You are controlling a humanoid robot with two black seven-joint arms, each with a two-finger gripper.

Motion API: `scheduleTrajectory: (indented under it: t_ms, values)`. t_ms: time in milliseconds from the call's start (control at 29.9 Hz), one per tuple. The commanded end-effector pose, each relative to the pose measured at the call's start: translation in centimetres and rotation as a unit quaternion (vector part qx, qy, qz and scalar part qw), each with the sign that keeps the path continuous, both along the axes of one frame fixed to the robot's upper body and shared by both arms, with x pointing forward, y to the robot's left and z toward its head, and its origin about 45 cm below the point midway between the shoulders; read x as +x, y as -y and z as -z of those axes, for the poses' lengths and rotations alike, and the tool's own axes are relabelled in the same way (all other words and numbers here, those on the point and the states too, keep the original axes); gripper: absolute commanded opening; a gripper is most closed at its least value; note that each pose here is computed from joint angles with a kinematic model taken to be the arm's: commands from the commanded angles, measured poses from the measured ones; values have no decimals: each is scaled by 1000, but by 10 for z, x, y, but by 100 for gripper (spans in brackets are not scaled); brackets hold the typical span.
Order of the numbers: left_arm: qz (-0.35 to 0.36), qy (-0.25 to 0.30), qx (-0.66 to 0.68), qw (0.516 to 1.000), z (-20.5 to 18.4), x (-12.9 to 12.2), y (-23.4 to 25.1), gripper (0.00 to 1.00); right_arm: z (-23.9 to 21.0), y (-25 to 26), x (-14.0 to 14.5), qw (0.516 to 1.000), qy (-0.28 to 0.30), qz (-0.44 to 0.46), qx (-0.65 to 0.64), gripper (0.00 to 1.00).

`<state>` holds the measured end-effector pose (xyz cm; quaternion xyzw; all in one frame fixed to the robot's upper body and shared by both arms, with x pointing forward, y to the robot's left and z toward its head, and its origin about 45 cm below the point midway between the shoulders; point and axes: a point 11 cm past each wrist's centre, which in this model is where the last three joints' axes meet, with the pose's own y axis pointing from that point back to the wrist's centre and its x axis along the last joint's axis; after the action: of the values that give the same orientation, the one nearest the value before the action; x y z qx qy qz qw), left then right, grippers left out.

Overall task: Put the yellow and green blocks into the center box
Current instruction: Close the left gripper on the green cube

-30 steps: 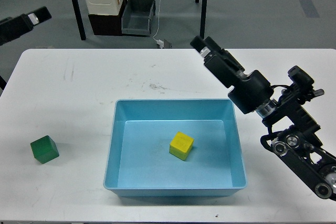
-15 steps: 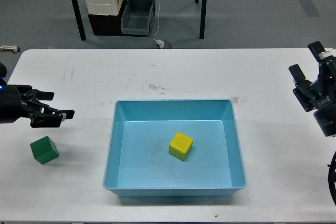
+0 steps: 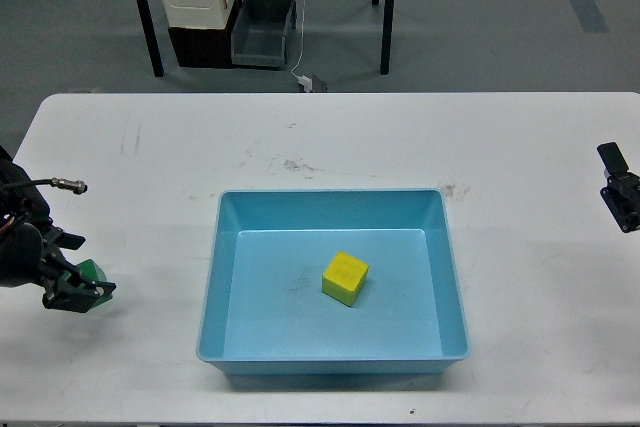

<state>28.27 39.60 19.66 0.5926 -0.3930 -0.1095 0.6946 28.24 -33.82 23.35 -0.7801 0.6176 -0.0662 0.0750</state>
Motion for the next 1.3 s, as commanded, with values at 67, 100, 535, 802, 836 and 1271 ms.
scheduleTrajectory:
  t_ms: [67, 100, 535, 802, 836, 1271]
  values:
    - [-7, -14, 10, 1000, 9, -4, -7, 100, 5, 0, -3, 1000, -7, 2, 2, 100]
    - [-9, -17, 12, 1000, 11, -5, -9, 100, 5, 0, -4, 1000, -8, 2, 2, 100]
    - [-7, -10, -1, 1000, 26, 3, -3, 93, 11, 2, -7, 1000, -15, 9, 4, 100]
    - [1, -4, -6, 1000, 28, 2, -2, 75, 11, 2, -7, 1000, -15, 9, 5, 100]
    - [0, -6, -5, 1000, 29, 1, -2, 73, 11, 2, -7, 1000, -15, 9, 4, 100]
    - [-2, -13, -5, 1000, 33, -4, -4, 83, 11, 2, -7, 1000, -15, 9, 5, 100]
